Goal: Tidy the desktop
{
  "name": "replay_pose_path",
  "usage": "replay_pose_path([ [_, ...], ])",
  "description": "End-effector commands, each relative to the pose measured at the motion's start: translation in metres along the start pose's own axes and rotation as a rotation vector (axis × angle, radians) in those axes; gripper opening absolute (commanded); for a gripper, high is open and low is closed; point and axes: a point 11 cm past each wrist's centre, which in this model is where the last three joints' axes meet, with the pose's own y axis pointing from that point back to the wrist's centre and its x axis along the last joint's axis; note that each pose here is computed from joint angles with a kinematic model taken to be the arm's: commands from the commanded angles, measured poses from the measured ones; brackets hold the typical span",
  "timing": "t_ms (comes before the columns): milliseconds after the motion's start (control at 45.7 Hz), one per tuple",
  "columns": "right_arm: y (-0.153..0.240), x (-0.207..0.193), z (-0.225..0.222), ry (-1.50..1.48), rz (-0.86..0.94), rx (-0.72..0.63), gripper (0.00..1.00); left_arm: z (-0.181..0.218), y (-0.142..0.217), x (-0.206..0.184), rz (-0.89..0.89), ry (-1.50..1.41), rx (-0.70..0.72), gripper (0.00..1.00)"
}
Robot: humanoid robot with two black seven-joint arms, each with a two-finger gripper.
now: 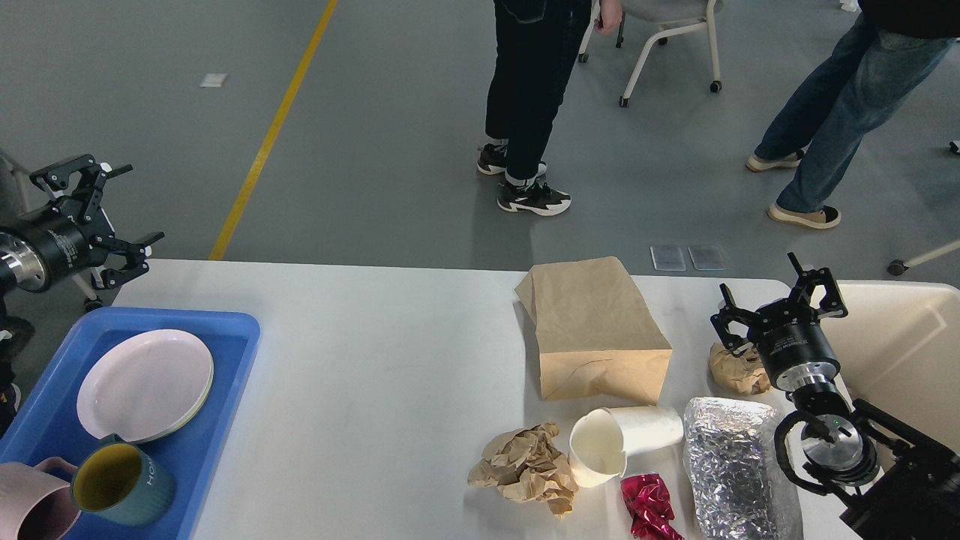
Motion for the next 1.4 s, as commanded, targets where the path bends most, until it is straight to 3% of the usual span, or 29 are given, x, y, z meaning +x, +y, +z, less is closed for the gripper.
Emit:
replay_pose_path([
  [0, 0.0, 0.0, 0.0, 0.0, -0.001, -0.001, 1.0, -0.036, -0.023, -0.026, -0.091, 0.317, -0.149, 0.96],
  [131, 0.0, 0.0, 0.0, -0.001, -0.001, 0.0, 1.0, -0.101, -0.035, -0.051, -0.122, 0.525, -0.163, 0.96],
  [306, 0.0, 0.0, 0.0, 0.0, -0.001, -0.001, 1.0, -0.111, -0.017, -0.055, -0.07, 0.521, -0.47, 0.96],
  [504, 0.0, -0.001, 0.0, -0.002, -0.002, 0.0, 1.0, -0.129, 0.014, -0.066, -0.114, 0.436, -0.433, 0.96],
  [1029, 0.0, 0.0, 0.0, -0.001, -0.001, 0.001, 1.0, -0.105, 0.031, -0.021, 0.003, 0.401, -0.474, 0.96],
  [1379, 0.0, 0.0, 0.0, 0.0, 0.001, 0.001, 1.0, -0.107, 0.024, -0.024, 0.03, 0.432, -0.468, 0.96],
])
